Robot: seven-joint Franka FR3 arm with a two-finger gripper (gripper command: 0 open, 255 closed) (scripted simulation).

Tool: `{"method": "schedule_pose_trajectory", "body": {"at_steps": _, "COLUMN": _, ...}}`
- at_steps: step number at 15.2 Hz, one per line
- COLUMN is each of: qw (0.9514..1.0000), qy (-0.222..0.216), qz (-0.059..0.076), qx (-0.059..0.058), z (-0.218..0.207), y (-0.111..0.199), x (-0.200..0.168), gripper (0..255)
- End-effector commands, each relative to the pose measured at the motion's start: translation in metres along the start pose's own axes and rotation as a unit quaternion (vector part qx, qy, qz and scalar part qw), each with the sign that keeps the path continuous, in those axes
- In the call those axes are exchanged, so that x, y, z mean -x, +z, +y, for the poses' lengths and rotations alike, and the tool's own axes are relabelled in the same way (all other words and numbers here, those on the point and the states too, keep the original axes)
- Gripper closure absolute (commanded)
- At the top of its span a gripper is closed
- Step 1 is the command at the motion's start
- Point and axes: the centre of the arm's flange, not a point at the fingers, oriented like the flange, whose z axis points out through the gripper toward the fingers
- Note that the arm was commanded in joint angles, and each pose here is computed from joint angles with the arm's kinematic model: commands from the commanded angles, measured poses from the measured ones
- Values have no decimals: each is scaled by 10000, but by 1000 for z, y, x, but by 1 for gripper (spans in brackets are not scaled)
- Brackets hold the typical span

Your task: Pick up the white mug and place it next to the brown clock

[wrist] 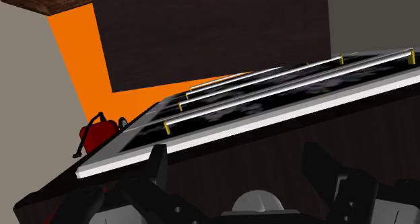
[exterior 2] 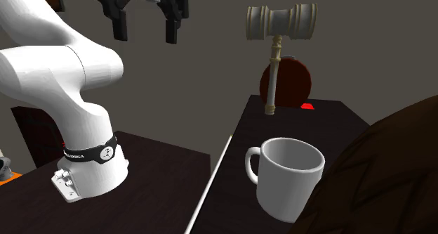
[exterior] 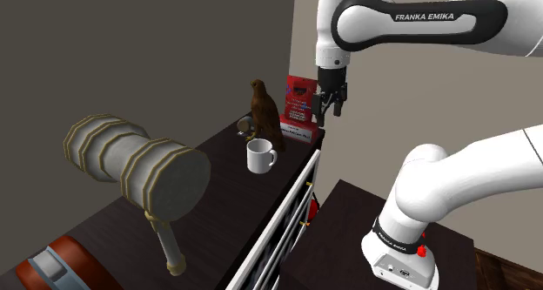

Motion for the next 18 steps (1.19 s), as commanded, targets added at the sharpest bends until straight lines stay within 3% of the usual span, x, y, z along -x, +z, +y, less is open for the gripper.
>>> {"method": "schedule_pose_trajectory", "body": {"at_steps": 1, "qw": 10000, "qy": 0, "qz": 0, "qx": 0, "z": 0, "y": 0, "x": 0, "gripper": 0}}
{"method": "schedule_pose_trajectory", "body": {"at_steps": 18, "qw": 9976, "qy": 493, "qz": 450, "qx": -155, "z": -94, "y": 100, "x": -161, "gripper": 0}}
